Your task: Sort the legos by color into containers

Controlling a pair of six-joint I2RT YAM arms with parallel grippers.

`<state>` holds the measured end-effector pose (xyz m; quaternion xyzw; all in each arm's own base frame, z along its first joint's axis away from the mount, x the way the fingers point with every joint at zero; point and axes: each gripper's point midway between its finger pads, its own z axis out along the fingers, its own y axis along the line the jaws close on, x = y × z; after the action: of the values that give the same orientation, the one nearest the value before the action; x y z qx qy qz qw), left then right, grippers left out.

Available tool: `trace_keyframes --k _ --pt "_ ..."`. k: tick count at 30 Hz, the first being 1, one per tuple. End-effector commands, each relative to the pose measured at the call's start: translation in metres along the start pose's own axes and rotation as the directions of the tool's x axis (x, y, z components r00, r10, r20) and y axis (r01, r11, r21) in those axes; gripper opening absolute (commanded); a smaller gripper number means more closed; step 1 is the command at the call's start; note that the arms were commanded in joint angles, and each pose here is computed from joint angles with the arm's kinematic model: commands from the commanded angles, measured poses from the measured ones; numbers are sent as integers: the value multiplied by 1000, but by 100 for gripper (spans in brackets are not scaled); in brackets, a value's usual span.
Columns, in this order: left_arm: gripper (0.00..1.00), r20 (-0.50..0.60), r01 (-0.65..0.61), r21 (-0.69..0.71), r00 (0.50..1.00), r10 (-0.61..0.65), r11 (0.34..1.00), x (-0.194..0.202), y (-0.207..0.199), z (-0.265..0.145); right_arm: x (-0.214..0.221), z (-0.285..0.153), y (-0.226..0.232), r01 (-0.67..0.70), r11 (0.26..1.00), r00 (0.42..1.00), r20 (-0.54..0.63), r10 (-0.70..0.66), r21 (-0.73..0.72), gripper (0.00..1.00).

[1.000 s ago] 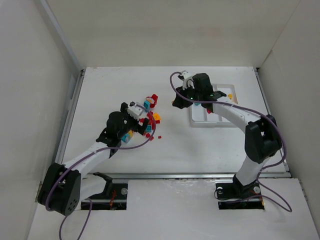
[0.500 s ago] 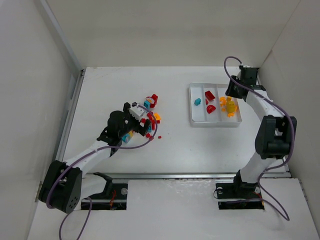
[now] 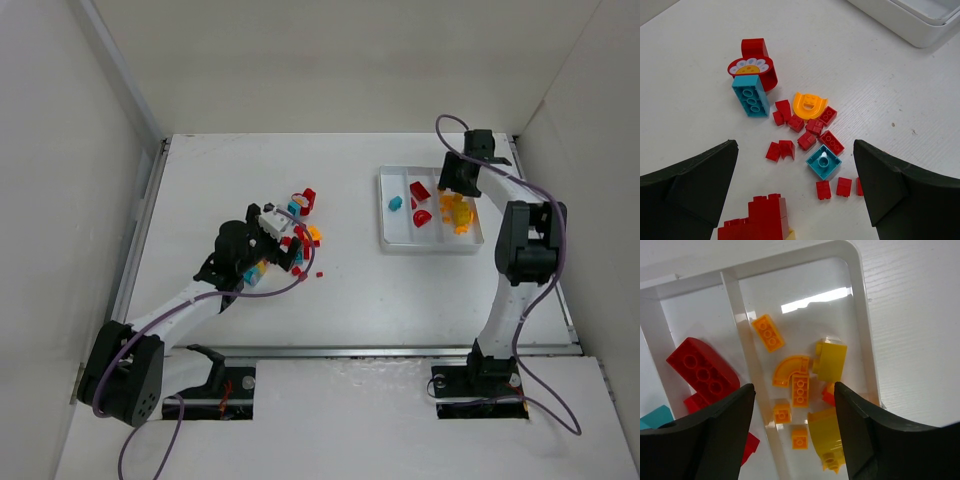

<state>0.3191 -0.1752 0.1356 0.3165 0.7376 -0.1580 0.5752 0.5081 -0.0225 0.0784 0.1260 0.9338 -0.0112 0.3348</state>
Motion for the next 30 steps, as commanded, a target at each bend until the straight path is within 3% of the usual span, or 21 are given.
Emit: trace_keyframes --k 1,4,7,9,11,13,17,22,25,30 --pt "100 92 -19 -21 996 21 1000 -33 7 -1 -43 -36 5 15 1000 992 127 -12 -21 70" --pt "100 81 -25 -30 996 27 999 -30 9 1 -43 -58 43 145 987 974 186 -128 -77 70" --pt "100 75 -23 -57 997 27 998 -29 14 0 -33 -91 89 332 934 918 274 -286 -135 70" --pt "100 60 12 -93 998 -6 996 -25 20 1 -8 -108 151 490 837 854 327 -404 -244 70" --pt "100 52 77 -199 996 -67 977 -20 36 0 28 -116 202 557 751 829 303 -471 -356 70" --pt "100 47 120 -336 993 -110 934 -13 58 -8 46 -106 238 546 720 837 248 -487 -428 69" --pt "100 48 153 -481 988 -148 863 -6 80 -23 94 -97 298 540 664 824 168 -540 -517 66" --pt "100 22 144 -524 988 -156 839 4 84 -33 142 -104 352 590 576 772 186 -608 -565 66" --pt "100 13 141 -524 987 -158 840 10 83 -35 158 -95 364 598 559 757 176 -629 -574 66" --pt "100 22 144 -516 988 -155 844 7 81 -36 172 -79 365 585 592 761 121 -638 -555 66"
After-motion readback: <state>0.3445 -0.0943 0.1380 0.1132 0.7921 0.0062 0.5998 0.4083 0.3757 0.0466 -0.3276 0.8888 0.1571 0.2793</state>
